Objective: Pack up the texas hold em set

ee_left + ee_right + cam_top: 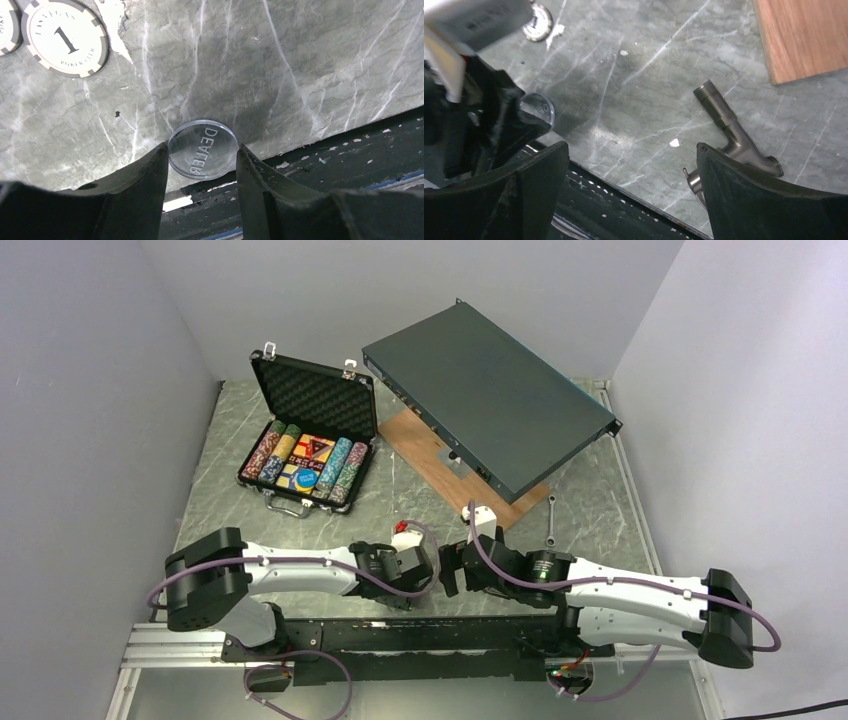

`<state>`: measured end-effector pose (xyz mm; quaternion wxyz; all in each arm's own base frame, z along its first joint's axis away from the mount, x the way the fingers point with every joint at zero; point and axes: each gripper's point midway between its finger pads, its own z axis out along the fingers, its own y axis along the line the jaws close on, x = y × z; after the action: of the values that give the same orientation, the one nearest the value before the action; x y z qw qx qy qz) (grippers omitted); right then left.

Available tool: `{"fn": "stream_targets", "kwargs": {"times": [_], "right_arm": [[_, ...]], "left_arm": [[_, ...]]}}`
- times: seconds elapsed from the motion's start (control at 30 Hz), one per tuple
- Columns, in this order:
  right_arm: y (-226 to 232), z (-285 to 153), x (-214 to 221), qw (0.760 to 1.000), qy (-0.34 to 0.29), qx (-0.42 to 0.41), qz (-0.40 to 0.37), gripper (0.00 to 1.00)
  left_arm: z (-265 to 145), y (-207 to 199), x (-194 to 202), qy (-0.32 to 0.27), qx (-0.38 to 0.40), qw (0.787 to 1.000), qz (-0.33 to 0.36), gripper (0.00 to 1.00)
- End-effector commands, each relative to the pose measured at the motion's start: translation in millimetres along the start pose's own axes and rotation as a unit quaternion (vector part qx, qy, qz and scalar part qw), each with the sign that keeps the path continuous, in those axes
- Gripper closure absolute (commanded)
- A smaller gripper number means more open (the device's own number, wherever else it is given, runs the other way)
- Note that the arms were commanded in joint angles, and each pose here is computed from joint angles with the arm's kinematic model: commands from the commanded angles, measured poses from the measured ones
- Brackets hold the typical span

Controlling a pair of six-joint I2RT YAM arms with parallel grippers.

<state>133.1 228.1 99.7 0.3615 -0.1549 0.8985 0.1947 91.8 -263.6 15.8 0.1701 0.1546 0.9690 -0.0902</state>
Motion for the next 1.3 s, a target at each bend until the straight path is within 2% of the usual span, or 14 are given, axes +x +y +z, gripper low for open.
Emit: {"fn": "stream_targets", "kwargs": {"times": [0.0,0.27,0.37,0.4,0.6,0.9,1.27], "right_arm": [[6.7,7.6,15.3,0.999,0.029,-0.009,0.012,0.0],[6.7,9.7,12.2,1.0,0.022,-0.005,0.016,0.0],[8.1,10.1,8.5,1.0,0.015,-0.007,0.02,0.01],[9.0,10.6,7.8,1.0,0.013,-0.008,0.02,0.0],[13.0,13.5,4.3,1.0,0.011,-0.009,0.016,0.0],[16.4,17.3,2.2,1.0,0.008,-0.013,0.009,0.0],[26.5,23.4,-4.5,1.0,0.002,-0.023,-0.003,0.01]], "left_arm": [[10.6,62.8,48.8,0.063,-0.111,0.992,0.002,0.6],[1.8,75.5,41.4,0.036,-0.137,0.99,-0.013,0.8],[-2.2,78.7,36.4,0.026,-0.147,0.989,-0.017,0.99],[-4.3,78.9,33.1,0.021,-0.15,0.988,-0.018,1.0],[-19.1,82.7,12.8,-0.008,-0.158,0.987,-0.026,1.0],[-41.0,96.4,-26.1,-0.035,-0.13,0.989,-0.065,1.0],[-101.8,159.2,-126.0,-0.133,-0.119,0.974,-0.137,1.0]]}}
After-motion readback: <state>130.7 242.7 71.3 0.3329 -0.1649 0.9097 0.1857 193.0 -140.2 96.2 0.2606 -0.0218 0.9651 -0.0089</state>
